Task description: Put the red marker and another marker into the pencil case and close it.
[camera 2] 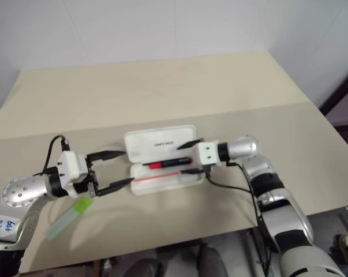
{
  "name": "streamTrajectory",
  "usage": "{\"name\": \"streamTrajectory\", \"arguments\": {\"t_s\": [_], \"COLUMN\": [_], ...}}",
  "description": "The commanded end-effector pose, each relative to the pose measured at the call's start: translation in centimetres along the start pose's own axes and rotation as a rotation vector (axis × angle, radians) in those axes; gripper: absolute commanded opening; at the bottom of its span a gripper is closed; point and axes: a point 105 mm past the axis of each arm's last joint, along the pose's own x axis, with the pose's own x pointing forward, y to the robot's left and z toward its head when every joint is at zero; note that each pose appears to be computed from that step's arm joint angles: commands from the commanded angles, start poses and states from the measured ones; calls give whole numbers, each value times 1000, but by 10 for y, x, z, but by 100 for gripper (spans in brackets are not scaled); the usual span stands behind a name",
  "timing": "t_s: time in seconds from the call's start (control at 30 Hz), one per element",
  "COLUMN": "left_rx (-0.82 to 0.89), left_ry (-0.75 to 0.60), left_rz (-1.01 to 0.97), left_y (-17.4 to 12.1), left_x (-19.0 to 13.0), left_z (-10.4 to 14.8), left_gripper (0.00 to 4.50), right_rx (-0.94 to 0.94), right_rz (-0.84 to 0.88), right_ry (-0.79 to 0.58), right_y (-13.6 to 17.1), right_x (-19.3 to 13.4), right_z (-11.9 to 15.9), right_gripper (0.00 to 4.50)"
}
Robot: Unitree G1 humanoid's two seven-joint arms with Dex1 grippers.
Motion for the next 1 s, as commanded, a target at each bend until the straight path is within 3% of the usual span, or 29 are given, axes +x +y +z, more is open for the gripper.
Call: {"name": "streamTrajectory", "arguments": {"t_s": [0.03,0.23,0.4,0.7,1.0], "left_rx": [39,34,33,-5,-98], "left_ry": [-11,1,23,173,318], "left_rz": [16,19,35,168,284], "left_y": [3,2,0,-12,-26], "left_x": [-6,-8,-13,-75,-129], "left_z": [7,5,1,-17,-41], "left_gripper": [385,385,385,385,385], "right_rx": [18,234,305,291,292], "right_rz": [-29,-56,-53,18,51], "right_ry": [-96,-254,-261,-206,-241], "right_y": [-9,-15,-10,15,22], "right_x": [-5,-13,-20,-49,-67], "right_z": [20,43,47,58,79], "right_gripper": [447,447,447,447,447]}}
